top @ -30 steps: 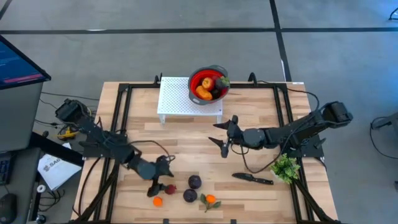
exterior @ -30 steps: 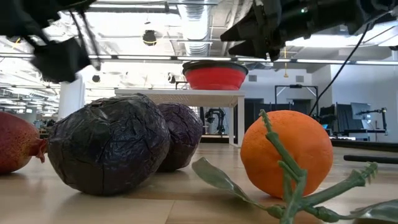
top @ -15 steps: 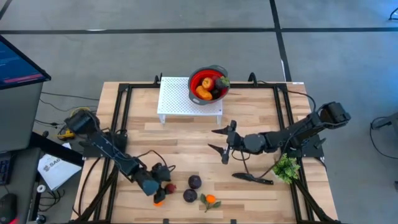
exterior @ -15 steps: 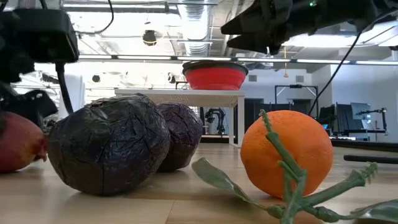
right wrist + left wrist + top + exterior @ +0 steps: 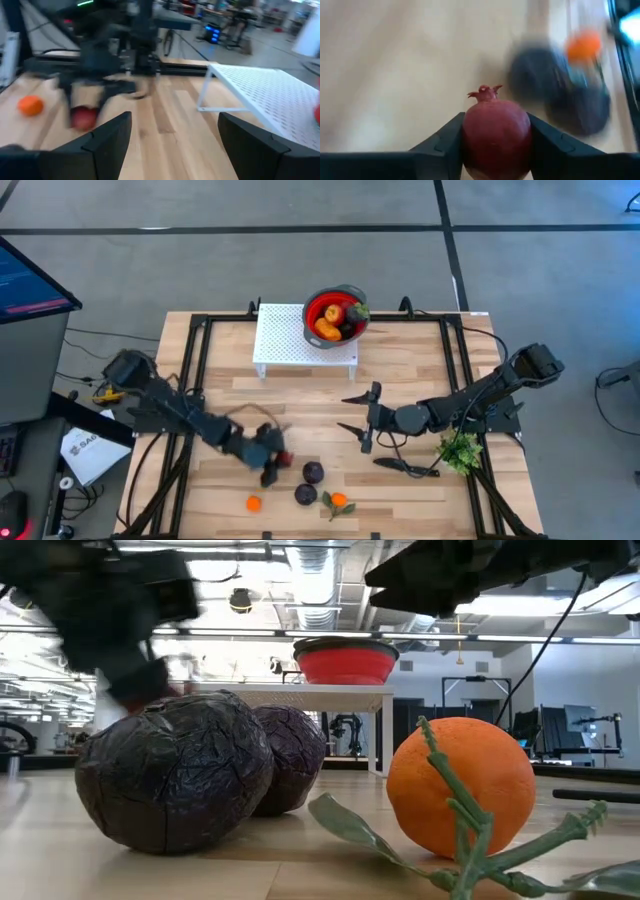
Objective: Pick & Place Fruit
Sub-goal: Put the pomegranate into the red strainer on the shelf
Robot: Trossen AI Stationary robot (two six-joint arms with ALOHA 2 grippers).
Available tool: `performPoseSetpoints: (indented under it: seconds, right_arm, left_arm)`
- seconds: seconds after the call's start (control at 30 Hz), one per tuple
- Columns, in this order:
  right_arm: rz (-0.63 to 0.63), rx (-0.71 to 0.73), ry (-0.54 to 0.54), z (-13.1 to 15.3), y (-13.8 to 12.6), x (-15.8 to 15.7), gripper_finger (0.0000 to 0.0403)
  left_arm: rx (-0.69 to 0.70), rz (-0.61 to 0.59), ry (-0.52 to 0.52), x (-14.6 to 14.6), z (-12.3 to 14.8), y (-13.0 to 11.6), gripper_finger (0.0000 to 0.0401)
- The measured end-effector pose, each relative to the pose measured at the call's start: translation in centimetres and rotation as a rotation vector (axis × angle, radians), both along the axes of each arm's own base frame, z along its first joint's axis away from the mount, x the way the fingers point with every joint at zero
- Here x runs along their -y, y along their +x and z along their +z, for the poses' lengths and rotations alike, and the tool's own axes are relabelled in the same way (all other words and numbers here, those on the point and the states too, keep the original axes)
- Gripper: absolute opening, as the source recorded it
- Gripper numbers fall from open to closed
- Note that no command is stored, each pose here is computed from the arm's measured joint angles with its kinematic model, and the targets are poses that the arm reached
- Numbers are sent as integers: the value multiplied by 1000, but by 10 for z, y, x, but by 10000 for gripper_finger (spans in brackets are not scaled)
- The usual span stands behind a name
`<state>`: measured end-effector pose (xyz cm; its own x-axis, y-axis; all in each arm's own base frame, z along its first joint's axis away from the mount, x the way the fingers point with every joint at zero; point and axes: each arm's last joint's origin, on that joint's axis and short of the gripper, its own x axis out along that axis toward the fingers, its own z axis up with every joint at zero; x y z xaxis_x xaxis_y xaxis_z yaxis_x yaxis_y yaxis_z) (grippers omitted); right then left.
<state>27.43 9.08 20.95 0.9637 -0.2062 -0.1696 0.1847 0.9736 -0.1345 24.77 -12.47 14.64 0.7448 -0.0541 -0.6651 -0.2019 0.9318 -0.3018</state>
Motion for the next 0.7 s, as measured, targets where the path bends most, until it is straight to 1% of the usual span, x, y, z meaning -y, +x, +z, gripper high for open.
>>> performPoseSetpoints:
  seconds: [0.1,0.17,0.23,0.3,0.37,0.43,0.5,0.6,0.67,0.7]
  right_arm:
    - [87,9,13,5,5,2,290]
    - [173,12,1,12,10,3,290]
    - [242,5,-42,22,17,5,290]
    - [268,-14,-105,34,24,7,290]
    - [284,-47,-190,47,32,9,290]
    - [329,-93,-274,62,38,12,290]
    - [382,-139,-329,77,43,15,290]
    - [413,-194,-359,90,57,23,290]
    - [467,-244,-368,92,65,26,290]
    - [501,-237,-378,94,72,27,290]
  left_arm:
    - [140,35,78,-32,25,14,156]
    - [278,29,93,-52,44,23,174]
    - [419,-43,51,-69,62,31,194]
    - [548,-163,-26,-82,74,36,205]
    - [633,-287,-100,-93,83,38,207]
    - [669,-360,-152,-100,87,38,205]
    - [660,-395,-174,-104,86,38,200]
    - [663,-419,-182,-106,87,37,194]
    - [666,-428,-172,-106,87,37,192]
    - [672,-432,-163,-106,87,37,192]
